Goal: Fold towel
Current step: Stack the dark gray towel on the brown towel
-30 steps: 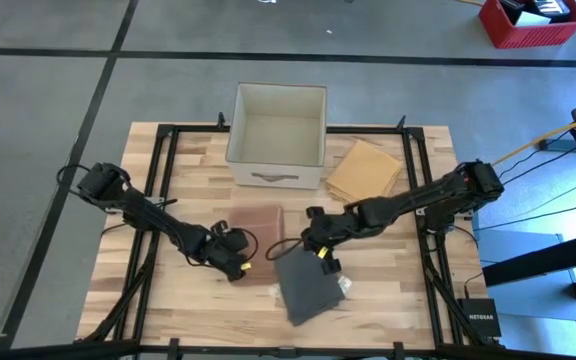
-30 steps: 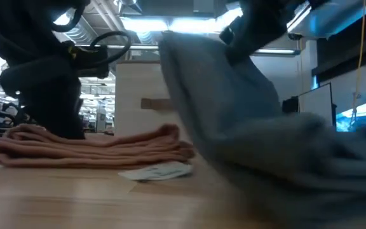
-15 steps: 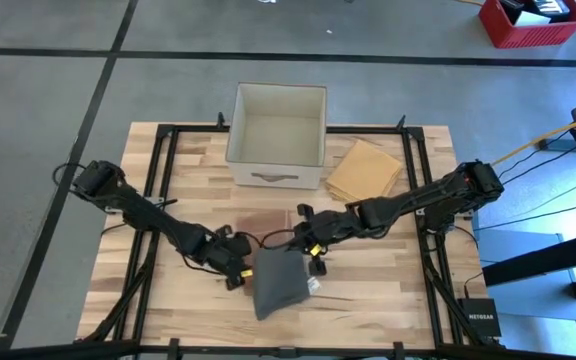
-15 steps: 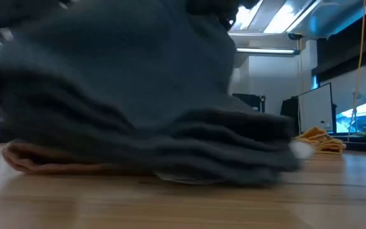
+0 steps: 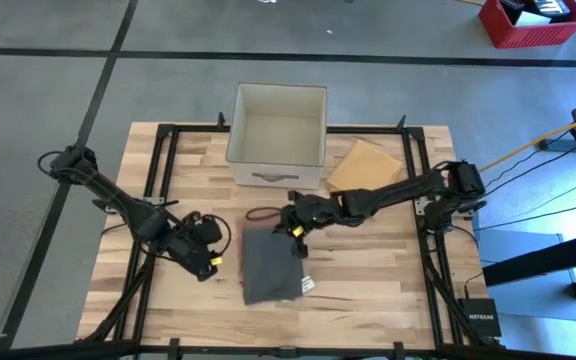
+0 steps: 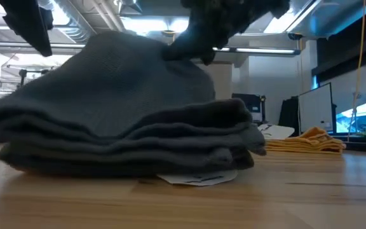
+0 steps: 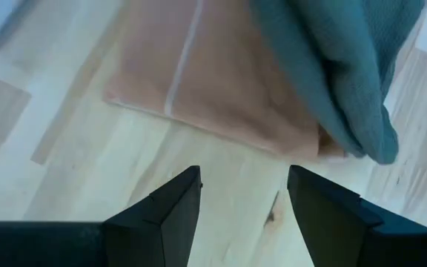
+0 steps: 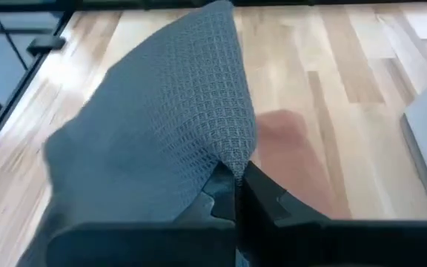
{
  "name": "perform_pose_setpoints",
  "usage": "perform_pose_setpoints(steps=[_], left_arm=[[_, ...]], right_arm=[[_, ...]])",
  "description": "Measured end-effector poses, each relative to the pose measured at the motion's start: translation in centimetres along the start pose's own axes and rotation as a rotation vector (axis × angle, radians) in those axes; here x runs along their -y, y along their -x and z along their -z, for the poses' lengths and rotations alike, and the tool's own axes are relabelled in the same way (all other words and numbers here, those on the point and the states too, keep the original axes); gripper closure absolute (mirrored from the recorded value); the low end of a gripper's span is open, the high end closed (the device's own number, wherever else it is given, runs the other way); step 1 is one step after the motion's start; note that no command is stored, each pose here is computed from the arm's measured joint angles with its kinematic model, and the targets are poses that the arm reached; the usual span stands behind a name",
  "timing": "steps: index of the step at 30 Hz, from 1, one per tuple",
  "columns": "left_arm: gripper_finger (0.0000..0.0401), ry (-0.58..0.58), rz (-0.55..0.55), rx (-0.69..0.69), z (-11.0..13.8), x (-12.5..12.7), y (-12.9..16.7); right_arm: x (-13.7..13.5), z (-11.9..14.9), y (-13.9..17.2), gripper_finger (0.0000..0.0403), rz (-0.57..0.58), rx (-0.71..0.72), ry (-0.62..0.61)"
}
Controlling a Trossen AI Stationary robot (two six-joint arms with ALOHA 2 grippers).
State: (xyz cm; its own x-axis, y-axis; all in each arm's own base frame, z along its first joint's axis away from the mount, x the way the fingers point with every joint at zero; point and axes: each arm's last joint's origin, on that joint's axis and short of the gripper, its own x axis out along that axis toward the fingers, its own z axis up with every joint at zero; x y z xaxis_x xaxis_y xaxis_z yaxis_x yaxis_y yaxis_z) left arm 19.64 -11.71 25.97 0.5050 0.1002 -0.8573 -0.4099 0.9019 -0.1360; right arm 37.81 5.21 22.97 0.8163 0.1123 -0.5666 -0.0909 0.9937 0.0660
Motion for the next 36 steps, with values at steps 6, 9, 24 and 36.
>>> perform_pose_setpoints(steps=[6, 9, 24, 36], left_arm=[[0.0205, -0.015, -0.021, 0.026, 0.1, 0.1, -0.1], [0.0205, -0.020, -0.031, 0.022, 0.1, 0.2, -0.4], [0.0205, -0.033, -0.052, 0.024, 0.2, 0.8, -1.3], [0.0205, -0.054, -0.026, 0.034, 0.2, 1.1, -1.3]], right_arm=[[2.0, 0.0, -0.7, 0.0395, 0.025, 0.019, -0.026], [2.7, 0.3, -1.1, 0.0395, 0.050, 0.015, 0.014], [4.5, 2.4, -4.9, 0.0393, 0.164, 0.004, 0.090], [4.6, 2.9, -5.9, 0.0336, 0.170, 0.012, 0.163]])
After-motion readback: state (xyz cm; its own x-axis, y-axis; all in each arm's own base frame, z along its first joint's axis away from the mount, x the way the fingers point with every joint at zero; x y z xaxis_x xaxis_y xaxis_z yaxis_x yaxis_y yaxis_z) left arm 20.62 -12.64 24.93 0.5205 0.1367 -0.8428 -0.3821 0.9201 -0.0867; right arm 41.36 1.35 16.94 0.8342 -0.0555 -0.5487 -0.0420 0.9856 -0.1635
